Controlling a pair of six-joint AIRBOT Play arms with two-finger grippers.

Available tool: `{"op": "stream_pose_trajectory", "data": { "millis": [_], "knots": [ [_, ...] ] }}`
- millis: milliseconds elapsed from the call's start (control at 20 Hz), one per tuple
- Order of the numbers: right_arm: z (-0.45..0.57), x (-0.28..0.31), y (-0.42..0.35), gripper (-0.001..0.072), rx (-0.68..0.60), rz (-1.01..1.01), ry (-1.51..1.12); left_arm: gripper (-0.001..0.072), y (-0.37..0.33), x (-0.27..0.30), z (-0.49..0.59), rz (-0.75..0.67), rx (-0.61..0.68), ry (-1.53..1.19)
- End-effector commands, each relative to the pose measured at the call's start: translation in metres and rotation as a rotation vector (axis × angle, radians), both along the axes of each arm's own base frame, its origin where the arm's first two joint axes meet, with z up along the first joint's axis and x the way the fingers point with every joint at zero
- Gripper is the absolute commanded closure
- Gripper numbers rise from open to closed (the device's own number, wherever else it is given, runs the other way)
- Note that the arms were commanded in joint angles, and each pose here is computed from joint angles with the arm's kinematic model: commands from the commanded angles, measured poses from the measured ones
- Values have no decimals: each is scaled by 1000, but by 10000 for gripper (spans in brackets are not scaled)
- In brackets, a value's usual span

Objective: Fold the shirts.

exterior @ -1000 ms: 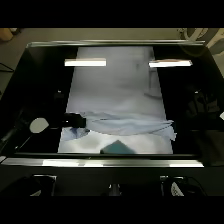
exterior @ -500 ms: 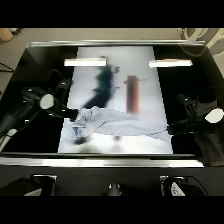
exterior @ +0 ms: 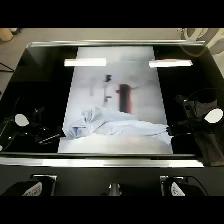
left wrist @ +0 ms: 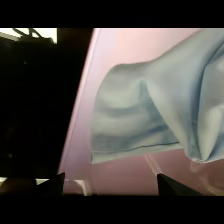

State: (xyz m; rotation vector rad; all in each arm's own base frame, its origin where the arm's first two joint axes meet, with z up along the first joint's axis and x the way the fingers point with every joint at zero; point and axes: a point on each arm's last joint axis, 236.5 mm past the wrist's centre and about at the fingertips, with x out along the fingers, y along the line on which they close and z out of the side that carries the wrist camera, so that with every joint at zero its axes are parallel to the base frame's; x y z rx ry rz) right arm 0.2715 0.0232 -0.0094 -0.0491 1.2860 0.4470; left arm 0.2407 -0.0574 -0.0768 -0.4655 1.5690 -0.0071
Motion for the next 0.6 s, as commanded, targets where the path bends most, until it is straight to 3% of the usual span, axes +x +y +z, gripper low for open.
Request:
{"op": "stream_pose_trajectory", "data": {
  "millis": [0, 200, 250, 300, 350, 400, 550],
  "knots": [
    [-1, -4, 2, 693, 7, 7, 18, 64, -15, 9, -23, 120, -107, -19],
    [1, -4, 5, 693, 22, 4, 16, 69, -19, 16, -33, 109, -95, -34],
    [2, -3, 7, 693, 32, 2, 13, 131, -20, 19, -34, 105, -89, -48],
    [2, -2, 9, 693, 42, 0, 11, 271, -22, 22, -34, 102, -85, -63],
    [3, -1, 11, 693, 51, -2, 7, 551, -23, 26, -33, 102, -86, -75],
    [6, 1, 11, 693, 50, -3, -5, 681, -24, 31, -29, 105, -92, -90],
    [52, 29, 4, 693, -1, 41, -181, 683, -25, 80, 46, -13, -91, -336]
  ]
}}
